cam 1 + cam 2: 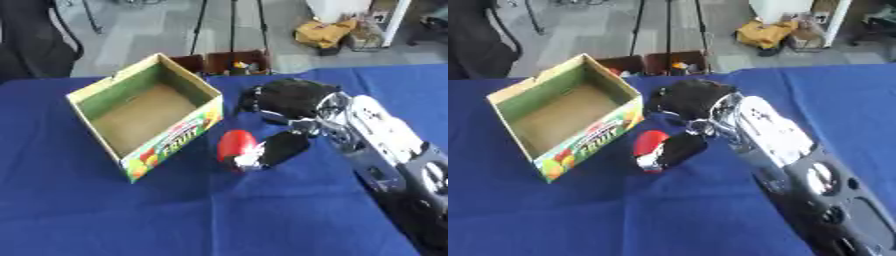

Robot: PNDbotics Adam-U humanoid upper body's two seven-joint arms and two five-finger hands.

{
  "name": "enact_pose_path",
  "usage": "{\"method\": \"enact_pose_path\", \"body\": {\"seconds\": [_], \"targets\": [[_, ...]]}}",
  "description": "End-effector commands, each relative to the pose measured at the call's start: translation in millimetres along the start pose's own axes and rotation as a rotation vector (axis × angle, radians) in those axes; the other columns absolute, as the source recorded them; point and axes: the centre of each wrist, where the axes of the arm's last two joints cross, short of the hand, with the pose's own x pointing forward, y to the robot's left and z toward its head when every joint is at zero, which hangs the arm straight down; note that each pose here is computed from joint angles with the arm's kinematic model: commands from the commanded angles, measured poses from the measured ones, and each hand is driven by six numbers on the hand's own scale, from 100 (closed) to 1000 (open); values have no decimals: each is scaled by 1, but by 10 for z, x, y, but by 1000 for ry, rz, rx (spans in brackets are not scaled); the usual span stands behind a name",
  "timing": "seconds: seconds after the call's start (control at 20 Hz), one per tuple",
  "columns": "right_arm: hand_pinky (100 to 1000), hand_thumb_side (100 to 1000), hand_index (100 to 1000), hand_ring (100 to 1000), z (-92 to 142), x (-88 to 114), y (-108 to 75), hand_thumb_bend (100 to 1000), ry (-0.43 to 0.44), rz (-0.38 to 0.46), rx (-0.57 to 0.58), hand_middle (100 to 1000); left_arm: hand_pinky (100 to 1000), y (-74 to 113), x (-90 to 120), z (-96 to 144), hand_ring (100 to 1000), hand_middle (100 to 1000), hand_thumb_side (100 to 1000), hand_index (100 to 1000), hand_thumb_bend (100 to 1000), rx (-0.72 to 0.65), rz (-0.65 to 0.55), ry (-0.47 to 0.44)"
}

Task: Pick up objects on the table and place them in the box.

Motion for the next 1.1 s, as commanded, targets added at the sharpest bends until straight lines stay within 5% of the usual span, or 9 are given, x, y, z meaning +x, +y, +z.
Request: {"method": "enact_pose_path", "body": {"seconds": [0.05,1.1], "targets": [[658,1000,888,782,-21,-51,-5,584,32,0,-11,852,715,0,47,-66,852,852,1000,899,100,-11,2,-27],[646,814,941,725,-334,-95,406,657,94,-253,30,841,716,-13,48,-65,852,851,1000,890,100,-9,8,-24]]}}
